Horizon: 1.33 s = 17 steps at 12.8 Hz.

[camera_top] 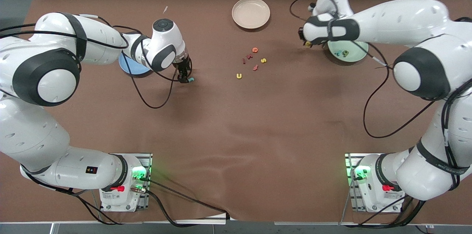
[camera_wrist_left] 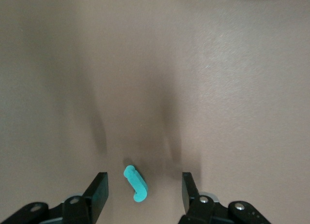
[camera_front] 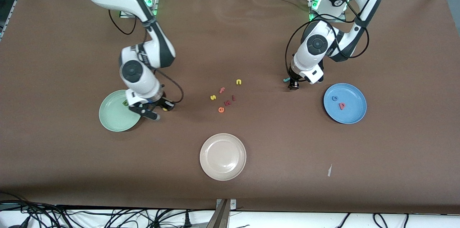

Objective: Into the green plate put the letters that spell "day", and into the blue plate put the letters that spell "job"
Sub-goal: 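Carry the yellow a to the green plate while the left gripper reaches the teal j, then release the a and retract the right gripper while the left carries the j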

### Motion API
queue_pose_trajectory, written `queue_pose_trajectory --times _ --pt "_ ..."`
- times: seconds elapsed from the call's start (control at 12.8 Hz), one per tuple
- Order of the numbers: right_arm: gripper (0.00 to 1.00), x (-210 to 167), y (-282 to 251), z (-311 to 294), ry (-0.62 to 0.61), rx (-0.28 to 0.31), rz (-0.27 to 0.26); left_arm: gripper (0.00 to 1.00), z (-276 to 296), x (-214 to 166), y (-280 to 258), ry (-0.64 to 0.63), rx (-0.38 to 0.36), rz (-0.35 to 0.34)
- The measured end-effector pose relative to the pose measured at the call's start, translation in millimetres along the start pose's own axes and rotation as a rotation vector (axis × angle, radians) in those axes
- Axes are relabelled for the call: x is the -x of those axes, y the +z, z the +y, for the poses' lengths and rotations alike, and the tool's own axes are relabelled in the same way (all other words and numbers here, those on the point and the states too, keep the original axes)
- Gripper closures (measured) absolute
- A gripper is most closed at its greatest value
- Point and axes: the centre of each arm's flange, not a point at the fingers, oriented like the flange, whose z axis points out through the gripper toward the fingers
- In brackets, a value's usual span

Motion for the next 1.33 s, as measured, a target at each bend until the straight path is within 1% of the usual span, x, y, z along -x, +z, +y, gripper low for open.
queue_pose_trajectory --times 0.16,0.31,0.39,0.47,0.55,0.63,0.7,0.78,0.86,0.94,1.02,1.1,1.17,1.25,1.33 --pt "0.69 -31.7 -22.8 48.0 -0.067 0.001 -0.014 0.32 -1.4 1.5 4.5 -0.017 -0.005 -0.002" --pt "0.69 -52.1 -30.5 94.4 -0.144 0.001 -0.023 0.34 -4.7 6.6 7.5 -0.016 -0.011 -0.001" --pt "0.69 -57.8 -27.7 116.2 -0.172 0.005 -0.032 0.38 -7.0 9.6 10.1 -0.015 -0.016 0.000" --pt "0.69 -60.6 -21.9 135.3 -0.191 0.009 -0.045 0.39 -8.5 11.1 12.5 -0.018 -0.021 0.001" --pt "0.63 -61.8 -16.2 149.1 -0.204 0.012 -0.054 0.43 -9.2 11.5 14.4 -0.021 -0.024 0.002" --pt "0.63 -62.4 -11.8 156.3 -0.210 0.014 -0.053 0.44 -9.5 11.3 15.7 -0.022 -0.027 0.002" --pt "0.56 -61.8 -8.8 157.6 -0.211 0.014 -0.052 0.44 -9.5 11.3 16.0 -0.022 -0.027 0.002" --pt "0.45 -60.6 -7.2 155.5 -0.215 0.013 -0.051 0.49 -9.2 11.5 15.7 -0.022 -0.025 0.001" --pt "0.32 -59.7 -7.1 152.9 -0.218 0.011 -0.049 0.49 -9.1 11.5 15.6 -0.023 -0.025 0.001" --pt "0.24 -59.1 -7.4 150.9 -0.221 0.009 -0.048 0.58 -8.5 11.8 15.1 -0.023 -0.022 -0.001" --pt "0.23 -58.9 -8.1 149.2 -0.224 0.007 -0.045 0.58 -8.5 11.8 15.1 -0.022 -0.022 -0.001" --pt "0.22 -59.4 -10.6 147.1 -0.226 0.004 -0.040 0.65 -8.1 12.0 14.7 -0.022 -0.020 -0.002" --pt "0.21 -60.3 -15.1 144.1 -0.230 -0.001 -0.032 0.78 -8.0 12.1 14.6 -0.022 -0.019 -0.002" --pt "0.21 -60.8 -21.9 138.8 -0.236 -0.008 -0.024 0.84 -8.0 12.1 14.6 -0.022 -0.019 -0.002" --pt "0.19 -61.3 -30.8 133.1 -0.243 -0.014 -0.025 0.84 -8.0 12.2 14.6 -0.022 -0.019 -0.002"
